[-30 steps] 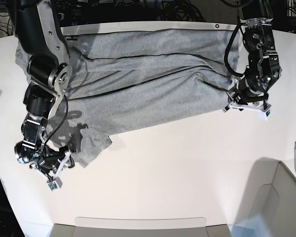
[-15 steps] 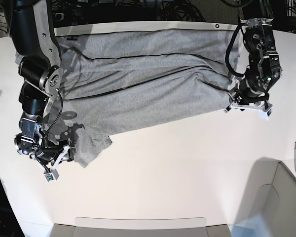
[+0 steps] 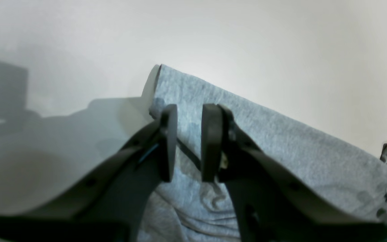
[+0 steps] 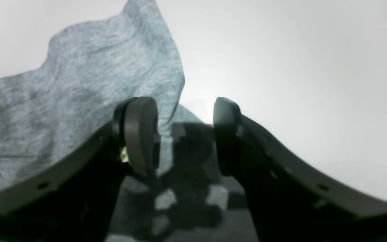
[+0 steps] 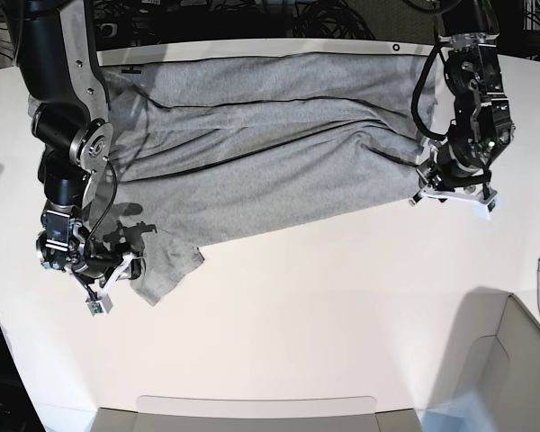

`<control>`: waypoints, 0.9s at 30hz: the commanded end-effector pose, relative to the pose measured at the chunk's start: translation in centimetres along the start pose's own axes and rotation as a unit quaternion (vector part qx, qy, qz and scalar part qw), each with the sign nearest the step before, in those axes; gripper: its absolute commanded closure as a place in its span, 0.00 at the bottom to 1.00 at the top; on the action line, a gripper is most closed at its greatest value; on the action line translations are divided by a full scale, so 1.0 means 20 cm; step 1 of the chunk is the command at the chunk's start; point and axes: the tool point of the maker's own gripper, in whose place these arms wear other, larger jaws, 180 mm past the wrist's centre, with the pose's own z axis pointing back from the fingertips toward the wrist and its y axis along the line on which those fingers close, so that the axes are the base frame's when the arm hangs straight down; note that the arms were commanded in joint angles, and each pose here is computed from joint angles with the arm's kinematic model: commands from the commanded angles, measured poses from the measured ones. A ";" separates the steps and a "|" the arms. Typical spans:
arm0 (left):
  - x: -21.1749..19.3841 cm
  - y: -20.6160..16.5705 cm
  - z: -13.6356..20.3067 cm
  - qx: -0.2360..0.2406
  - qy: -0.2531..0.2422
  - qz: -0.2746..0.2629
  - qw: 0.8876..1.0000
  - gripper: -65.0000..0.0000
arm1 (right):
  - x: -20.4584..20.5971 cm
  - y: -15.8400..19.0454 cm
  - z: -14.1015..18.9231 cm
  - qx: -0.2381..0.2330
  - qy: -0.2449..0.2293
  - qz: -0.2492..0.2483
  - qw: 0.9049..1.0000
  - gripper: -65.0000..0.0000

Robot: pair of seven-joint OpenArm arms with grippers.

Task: Fold the T-shirt properly
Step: 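Grasp the hem corners with both grippers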

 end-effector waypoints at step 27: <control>0.05 0.23 -0.14 0.024 0.018 0.065 0.997 0.59 | 0.07 -0.04 0.02 -0.001 -0.017 -0.006 1.000 0.56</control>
